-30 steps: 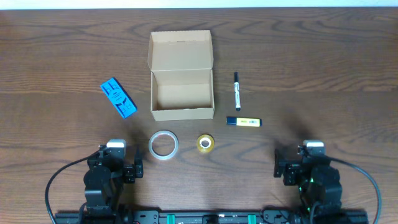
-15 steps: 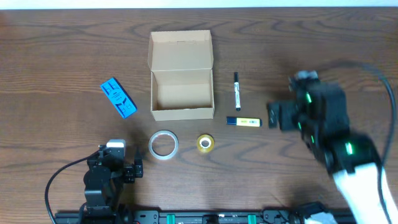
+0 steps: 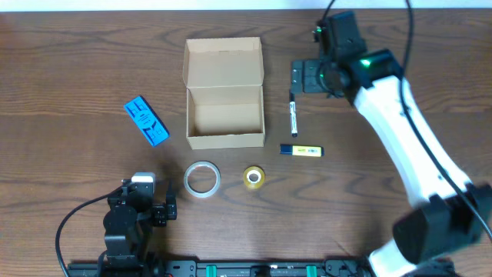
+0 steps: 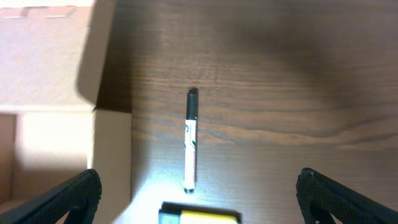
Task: Pack container
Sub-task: 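Move the right gripper to the black marker and grasp it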
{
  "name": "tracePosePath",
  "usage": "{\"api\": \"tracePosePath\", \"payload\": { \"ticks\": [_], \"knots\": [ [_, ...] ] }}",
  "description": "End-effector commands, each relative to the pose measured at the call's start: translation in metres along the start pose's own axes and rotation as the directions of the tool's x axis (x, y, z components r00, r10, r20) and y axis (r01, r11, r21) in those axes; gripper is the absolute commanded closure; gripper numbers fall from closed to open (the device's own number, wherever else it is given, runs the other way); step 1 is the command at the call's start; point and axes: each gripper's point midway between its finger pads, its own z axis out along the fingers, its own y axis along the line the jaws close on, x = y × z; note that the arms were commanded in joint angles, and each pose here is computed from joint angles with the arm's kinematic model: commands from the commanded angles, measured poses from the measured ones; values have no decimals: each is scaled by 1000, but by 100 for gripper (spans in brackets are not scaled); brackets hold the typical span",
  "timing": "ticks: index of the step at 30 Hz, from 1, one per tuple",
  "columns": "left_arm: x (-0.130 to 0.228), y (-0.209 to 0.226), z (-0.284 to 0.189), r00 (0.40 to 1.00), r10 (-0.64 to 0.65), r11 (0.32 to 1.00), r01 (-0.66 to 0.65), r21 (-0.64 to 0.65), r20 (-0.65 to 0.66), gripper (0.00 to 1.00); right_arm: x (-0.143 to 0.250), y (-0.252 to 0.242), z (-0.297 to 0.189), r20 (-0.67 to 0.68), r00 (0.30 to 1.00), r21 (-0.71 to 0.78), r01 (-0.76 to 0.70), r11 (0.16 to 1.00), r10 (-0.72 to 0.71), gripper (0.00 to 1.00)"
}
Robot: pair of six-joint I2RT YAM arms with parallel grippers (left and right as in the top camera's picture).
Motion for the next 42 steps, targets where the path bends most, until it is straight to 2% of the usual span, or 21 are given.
{"api": "tracePosePath", "payload": {
  "ticks": [1,10,17,25,32,36,39,42],
  "knots": [
    [1,2,1,1000,12,1000,-12,-11,1,4,5,6,30,-41,996,37,-77,996,78,1],
    [1,2,1,1000,12,1000,-12,-11,1,4,40,26,92,-176,984,51,-24,998,32,1],
    [1,2,1,1000,12,1000,-12,-11,1,4,59,21,118,-241,970,93,0,996,22,1],
    [1,2,1,1000,12,1000,-12,-11,1,4,64,16,127,-256,966,117,4,993,26,18],
    [1,2,1,1000,12,1000,-12,-11,1,5,77,-1,138,-272,962,166,11,986,35,18],
    [1,2,1,1000,12,1000,-12,-11,1,5,89,-7,146,-299,953,147,-4,989,49,18],
    [1,2,1,1000,12,1000,-12,-11,1,5,96,-5,150,-316,947,123,-13,992,52,21],
    [1,2,1,1000,12,1000,-12,-11,1,5,100,-4,151,-327,944,113,-18,993,54,28]
  ]
}}
